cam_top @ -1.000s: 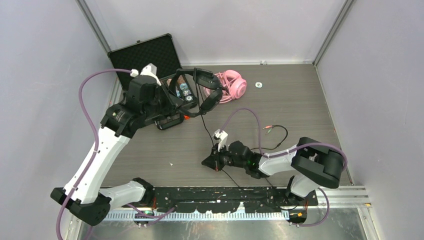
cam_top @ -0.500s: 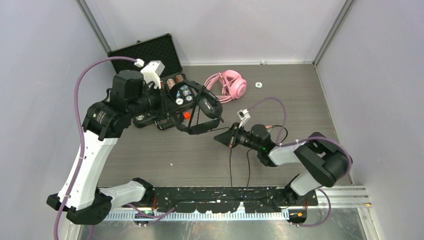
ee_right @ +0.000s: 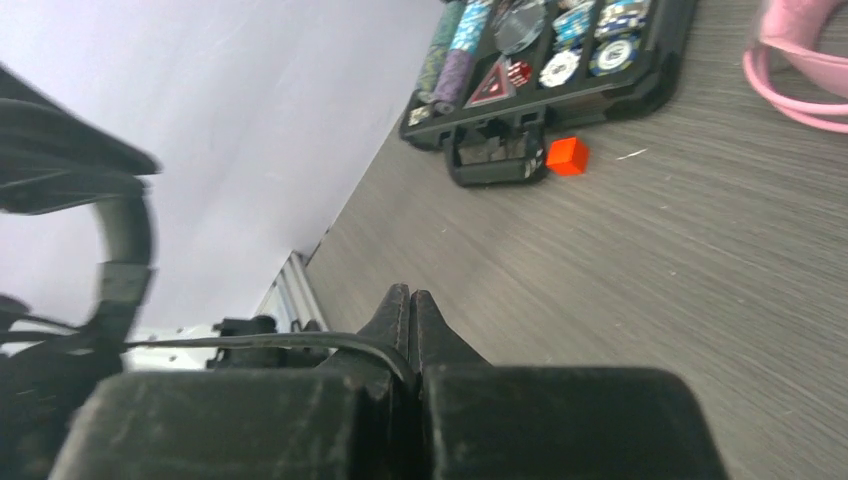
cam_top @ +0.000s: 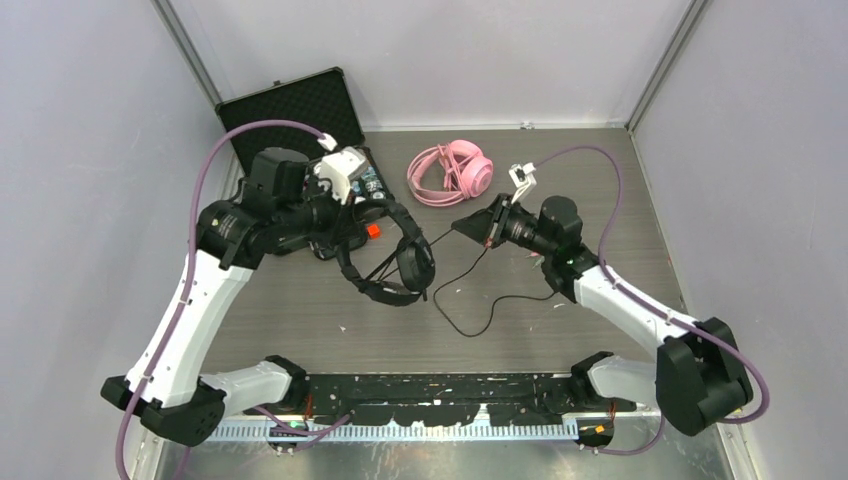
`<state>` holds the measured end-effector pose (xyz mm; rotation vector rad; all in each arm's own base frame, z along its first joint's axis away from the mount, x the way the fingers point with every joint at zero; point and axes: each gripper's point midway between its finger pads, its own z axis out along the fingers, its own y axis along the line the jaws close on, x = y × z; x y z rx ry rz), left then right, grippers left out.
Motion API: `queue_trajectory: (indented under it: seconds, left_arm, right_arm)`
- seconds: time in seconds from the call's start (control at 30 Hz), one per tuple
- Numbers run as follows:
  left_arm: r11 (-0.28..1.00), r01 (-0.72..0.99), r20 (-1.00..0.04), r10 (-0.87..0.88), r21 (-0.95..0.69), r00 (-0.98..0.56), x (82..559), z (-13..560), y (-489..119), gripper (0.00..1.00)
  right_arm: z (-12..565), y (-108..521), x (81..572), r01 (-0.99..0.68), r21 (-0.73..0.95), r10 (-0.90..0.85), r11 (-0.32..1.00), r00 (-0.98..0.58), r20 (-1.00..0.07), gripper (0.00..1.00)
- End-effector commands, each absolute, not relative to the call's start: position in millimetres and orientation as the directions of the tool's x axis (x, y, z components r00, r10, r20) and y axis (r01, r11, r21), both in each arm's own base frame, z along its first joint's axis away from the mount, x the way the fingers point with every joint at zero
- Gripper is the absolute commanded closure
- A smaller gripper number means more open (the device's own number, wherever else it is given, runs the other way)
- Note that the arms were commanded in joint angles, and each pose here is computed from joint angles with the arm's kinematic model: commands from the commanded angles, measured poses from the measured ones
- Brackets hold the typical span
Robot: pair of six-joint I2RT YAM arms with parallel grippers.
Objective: Wrap the headphones
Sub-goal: Wrap the headphones cable around the headphones.
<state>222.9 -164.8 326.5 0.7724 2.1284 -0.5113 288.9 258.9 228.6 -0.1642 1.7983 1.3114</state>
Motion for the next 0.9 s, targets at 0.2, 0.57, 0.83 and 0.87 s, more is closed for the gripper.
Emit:
queue_trajectory:
  seconds: [0.2, 0.57, 0.83, 0.87]
  left_arm:
    - [0.621, 0.778, -0.736, 0.569, 0.093, -0.366, 228, 297, -151, 1.00]
    - [0.679, 0.683, -0.641, 0.656, 0.270, -0.398, 256, 281, -130, 1.00]
    - [0.722, 0.586, -0.588, 0.669, 0.368, -0.455, 271, 272, -117, 1.00]
    - [0.729, 0.569, -0.585, 0.667, 0.381, -0.462, 273, 272, -115, 1.00]
  right_arm:
    - [321, 253, 250, -0.594, 0.729, 0.291, 0.339, -0.671, -0.682, 1.00]
    - [357, 255, 223, -0.607, 0.747, 0.228, 0.270, -0.714, -0.662, 1.00]
    - [376, 275, 196, -0.629, 0.754, 0.203, 0.190, -0.726, -0.657, 0.99]
    - [378, 279, 193, -0.630, 0.755, 0.199, 0.183, -0.728, -0.656, 1.00]
